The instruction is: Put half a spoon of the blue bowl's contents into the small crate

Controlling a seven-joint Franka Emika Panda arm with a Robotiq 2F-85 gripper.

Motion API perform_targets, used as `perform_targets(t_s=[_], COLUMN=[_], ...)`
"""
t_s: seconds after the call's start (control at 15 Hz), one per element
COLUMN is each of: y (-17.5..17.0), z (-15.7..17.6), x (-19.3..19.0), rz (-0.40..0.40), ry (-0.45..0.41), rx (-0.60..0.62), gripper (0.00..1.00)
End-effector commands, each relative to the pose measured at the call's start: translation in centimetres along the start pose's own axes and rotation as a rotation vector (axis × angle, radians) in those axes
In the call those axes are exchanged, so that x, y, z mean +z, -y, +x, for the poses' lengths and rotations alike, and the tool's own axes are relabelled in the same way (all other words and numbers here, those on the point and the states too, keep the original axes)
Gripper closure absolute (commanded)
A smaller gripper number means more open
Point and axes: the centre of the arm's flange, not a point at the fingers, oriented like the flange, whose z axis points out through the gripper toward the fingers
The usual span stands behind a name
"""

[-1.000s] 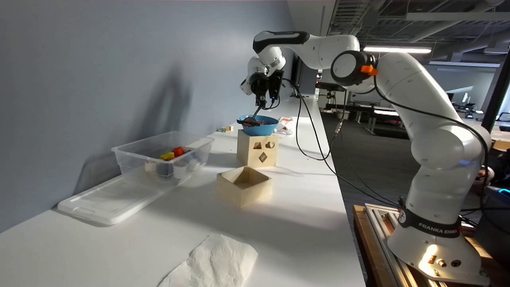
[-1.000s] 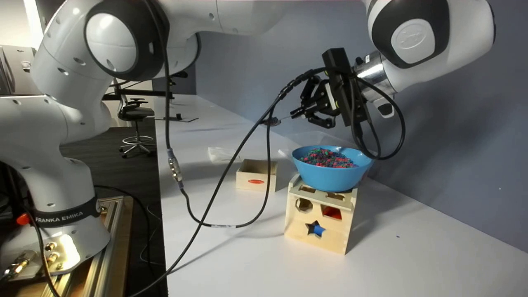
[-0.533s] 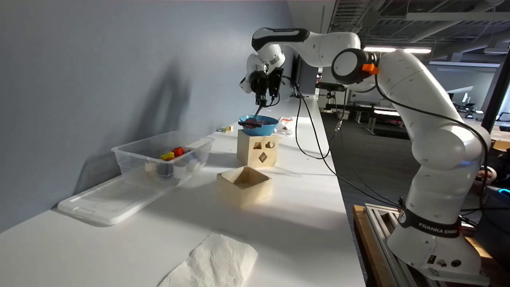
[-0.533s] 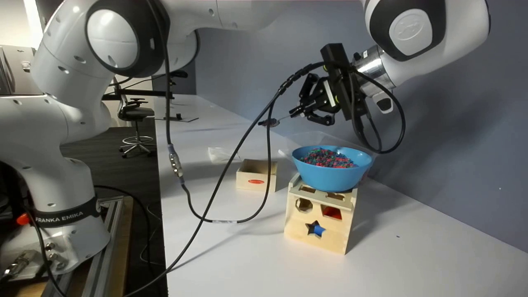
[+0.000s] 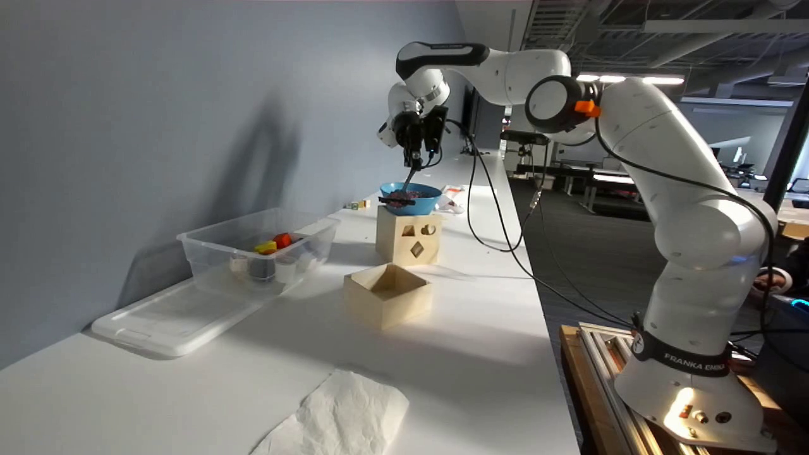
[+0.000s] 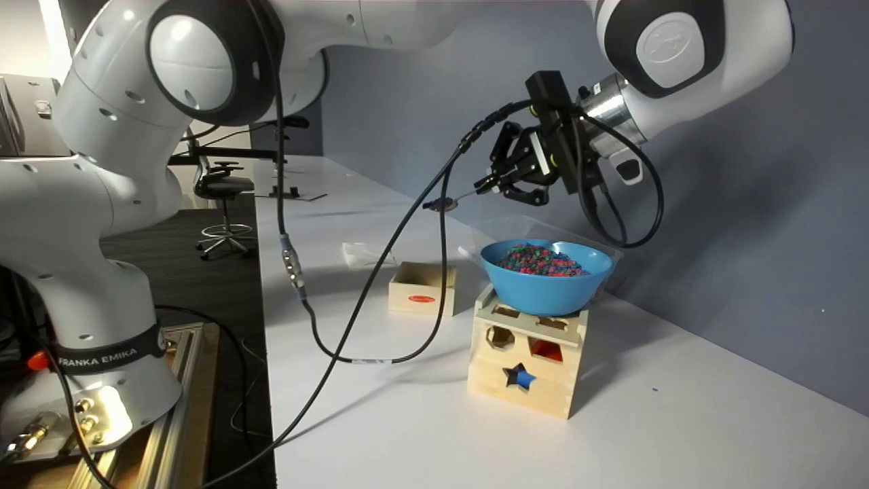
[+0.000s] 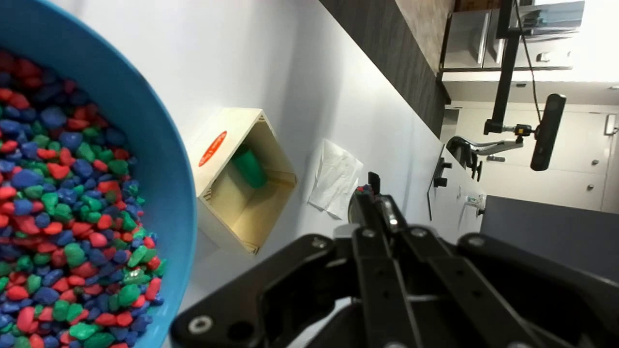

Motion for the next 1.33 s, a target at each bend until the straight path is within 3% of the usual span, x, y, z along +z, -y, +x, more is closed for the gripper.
perform_targets(t_s=[0.0,1.27], y=[0.7,0.4], z=[-0.5,1.1], x=[0.9,2.4], rz=[-0.031,-0.091], ry=[0.021,0.083], rx=[-0.007,0.018], gripper=[0.99,0.99])
